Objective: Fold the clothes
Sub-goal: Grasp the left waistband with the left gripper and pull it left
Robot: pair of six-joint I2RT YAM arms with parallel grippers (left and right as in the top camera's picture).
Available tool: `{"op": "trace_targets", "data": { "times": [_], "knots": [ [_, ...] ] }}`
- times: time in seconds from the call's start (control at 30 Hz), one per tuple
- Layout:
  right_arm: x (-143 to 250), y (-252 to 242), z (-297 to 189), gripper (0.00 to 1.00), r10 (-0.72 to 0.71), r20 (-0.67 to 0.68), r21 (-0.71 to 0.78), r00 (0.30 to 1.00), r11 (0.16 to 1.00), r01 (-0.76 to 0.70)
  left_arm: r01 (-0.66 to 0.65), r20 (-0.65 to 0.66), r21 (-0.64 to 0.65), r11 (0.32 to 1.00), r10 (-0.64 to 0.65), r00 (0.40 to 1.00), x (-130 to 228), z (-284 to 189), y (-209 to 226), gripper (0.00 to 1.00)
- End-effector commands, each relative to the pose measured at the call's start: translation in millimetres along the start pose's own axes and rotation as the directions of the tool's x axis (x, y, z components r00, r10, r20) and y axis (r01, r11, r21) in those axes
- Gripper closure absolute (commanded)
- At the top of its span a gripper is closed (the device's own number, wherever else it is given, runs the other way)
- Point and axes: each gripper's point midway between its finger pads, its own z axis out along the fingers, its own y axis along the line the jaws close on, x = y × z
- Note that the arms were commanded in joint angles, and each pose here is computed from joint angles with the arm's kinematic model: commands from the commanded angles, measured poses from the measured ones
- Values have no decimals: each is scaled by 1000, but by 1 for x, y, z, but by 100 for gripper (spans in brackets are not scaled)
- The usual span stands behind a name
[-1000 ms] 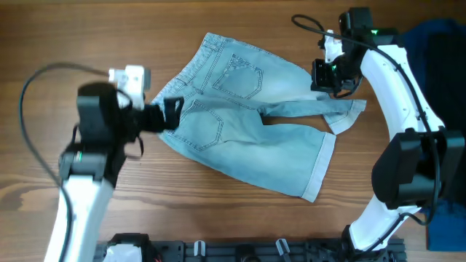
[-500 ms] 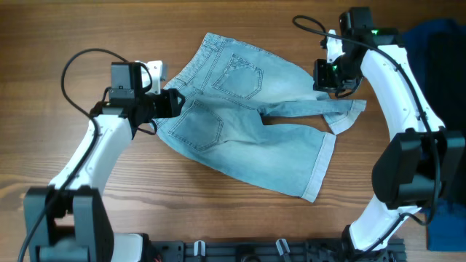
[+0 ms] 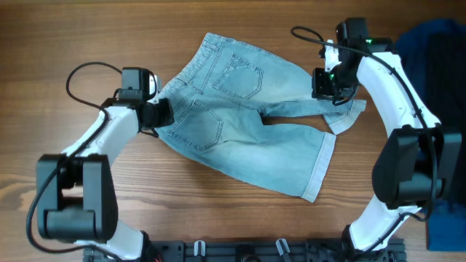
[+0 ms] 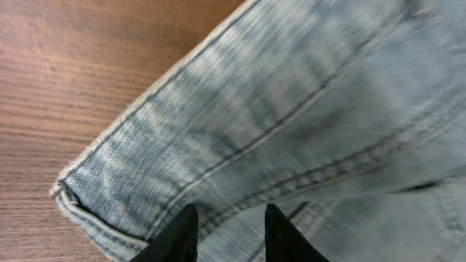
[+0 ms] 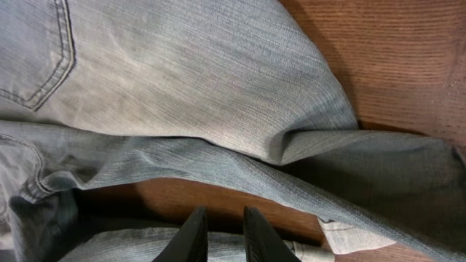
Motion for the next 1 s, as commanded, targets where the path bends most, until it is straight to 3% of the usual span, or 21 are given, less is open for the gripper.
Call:
{"op": "trace_targets", "data": {
  "times": [0.0, 0.23, 0.53, 0.73, 0.83, 0.97],
  "knots": [
    [-3, -5, 5, 83, 11, 8, 14, 1000, 1000, -11, 72, -62, -74, 995, -77, 995, 13, 17, 18, 69],
    [-15, -4, 4, 77, -2, 57, 11, 998, 1000, 1, 194, -187, -172, 966, -225, 956, 47, 42, 51, 68],
    [-22, -4, 4, 74, -6, 81, 9, 997, 1000, 5, 343, -263, -273, 899, -412, 872, 74, 26, 99, 68],
    [-22, -3, 4, 72, -7, 85, 8, 996, 1000, 7, 407, -288, -345, 846, -508, 812, 92, 11, 129, 76],
    [-23, -3, 4, 71, -11, 85, 9, 996, 1000, 10, 430, -307, -340, 837, -530, 790, 97, 6, 129, 95],
    [-26, 4, 3, 67, -18, 99, -34, 995, 999, 22, 454, -310, -261, 852, -519, 796, 77, -16, 109, 94]
  ]
}}
